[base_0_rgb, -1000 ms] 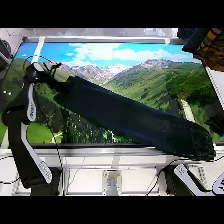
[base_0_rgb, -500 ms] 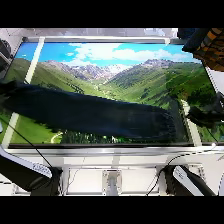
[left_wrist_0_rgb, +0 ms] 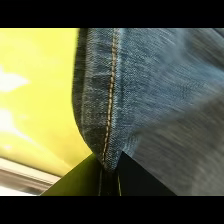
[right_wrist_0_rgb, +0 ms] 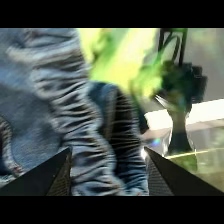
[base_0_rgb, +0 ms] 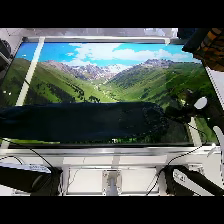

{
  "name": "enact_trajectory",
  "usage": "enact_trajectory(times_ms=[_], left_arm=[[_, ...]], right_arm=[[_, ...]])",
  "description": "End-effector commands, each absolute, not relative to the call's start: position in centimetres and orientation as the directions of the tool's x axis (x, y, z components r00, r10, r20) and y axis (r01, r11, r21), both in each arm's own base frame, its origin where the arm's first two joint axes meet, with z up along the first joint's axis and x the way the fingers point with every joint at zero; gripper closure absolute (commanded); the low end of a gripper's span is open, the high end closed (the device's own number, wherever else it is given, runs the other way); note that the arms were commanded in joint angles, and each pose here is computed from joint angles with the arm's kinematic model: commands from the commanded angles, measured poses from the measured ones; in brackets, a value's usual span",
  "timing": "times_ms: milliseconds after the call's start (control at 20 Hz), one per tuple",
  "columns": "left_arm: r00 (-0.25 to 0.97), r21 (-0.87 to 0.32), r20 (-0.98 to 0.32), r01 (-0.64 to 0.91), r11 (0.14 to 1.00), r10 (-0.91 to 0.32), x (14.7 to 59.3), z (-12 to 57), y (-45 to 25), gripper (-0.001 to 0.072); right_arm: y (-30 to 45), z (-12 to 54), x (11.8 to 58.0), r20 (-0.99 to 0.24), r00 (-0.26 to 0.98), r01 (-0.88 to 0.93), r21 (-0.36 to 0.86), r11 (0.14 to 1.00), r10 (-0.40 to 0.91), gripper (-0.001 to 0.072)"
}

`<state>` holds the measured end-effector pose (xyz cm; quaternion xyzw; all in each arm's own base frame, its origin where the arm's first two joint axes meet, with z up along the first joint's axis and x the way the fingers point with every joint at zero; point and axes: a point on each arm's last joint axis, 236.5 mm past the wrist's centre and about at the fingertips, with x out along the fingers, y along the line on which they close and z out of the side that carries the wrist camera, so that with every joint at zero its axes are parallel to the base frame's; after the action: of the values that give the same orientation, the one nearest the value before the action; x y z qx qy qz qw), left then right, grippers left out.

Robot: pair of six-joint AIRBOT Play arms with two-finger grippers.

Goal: Fold the clothes and pants, and hang the long-sleeved shirts on hangers.

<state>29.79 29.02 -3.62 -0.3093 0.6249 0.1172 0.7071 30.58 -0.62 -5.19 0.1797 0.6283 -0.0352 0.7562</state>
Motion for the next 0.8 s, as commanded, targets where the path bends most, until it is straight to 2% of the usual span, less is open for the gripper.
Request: enact_trajectory(times_ms=[0,50,150,200,300,350,400,500,650,750], left_arm=[[0.226,-0.376,-0.926,-0.496,0.783,-0.301,30.1,-3.1,27.1,0.0676],[0.223,-0.375,-0.927,-0.485,0.790,-0.303,30.5,-3.1,26.7,0.0676],[0.213,-0.374,-0.927,-0.459,0.806,-0.309,31.3,-3.1,25.8,0.0676],[0.208,-0.374,-0.927,-0.446,0.813,-0.313,31.8,-3.1,25.3,0.0676],[0.199,-0.374,-0.927,-0.422,0.826,-0.318,32.5,-3.1,24.4,0.0676],[0.195,-0.374,-0.927,-0.411,0.832,-0.320,32.8,-3.1,23.9,0.0676],[0.193,-0.373,-0.927,-0.402,0.836,-0.321,33.1,-3.2,23.6,0.0676],[0.176,-0.359,-0.933,-0.393,0.847,-0.313,33.1,-3.3,23.4,0.0676],[0.085,-0.278,-0.960,-0.396,0.875,-0.267,31.1,-3.9,24.3,0.0676],[0.040,-0.226,-0.972,-0.400,0.888,-0.230,30.0,-4.1,25.2,0.0676]], right_arm=[[2.1,-5.8,29.8,-0.971,0.146,0.200,0.217,0.955,0.190,0.0215],[2.4,-6.3,29.1,-0.977,0.108,0.180,0.201,0.963,0.184,0.0216],[1.7,-7.5,28.2,-0.989,0.044,0.198,0.144,0.970,0.138,0.0273],[1.0,-8.0,28.3,-0.993,0.037,0.217,0.118,0.969,0.112,0.0283],[-0.7,-8.7,28.9,-0.998,0.049,0.233,0.052,0.971,0.042,0.0354],[-2.0,-8.9,29.2,-0.999,0.045,0.236,0.002,0.972,-0.009,0.0418],[-3.4,-8.9,29.6,-0.997,0.040,0.232,-0.054,0.971,-0.065,0.0423],[-5.7,-8.8,30.7,-0.991,0.022,0.247,-0.121,0.961,-0.130,0.0423],[-8.0,-7.4,33.8,-0.987,0.054,0.301,-0.129,0.945,-0.152,0.0415],[-8.6,-5.2,35.3,-0.984,0.084,0.284,-0.129,0.950,-0.159,0.0259]])
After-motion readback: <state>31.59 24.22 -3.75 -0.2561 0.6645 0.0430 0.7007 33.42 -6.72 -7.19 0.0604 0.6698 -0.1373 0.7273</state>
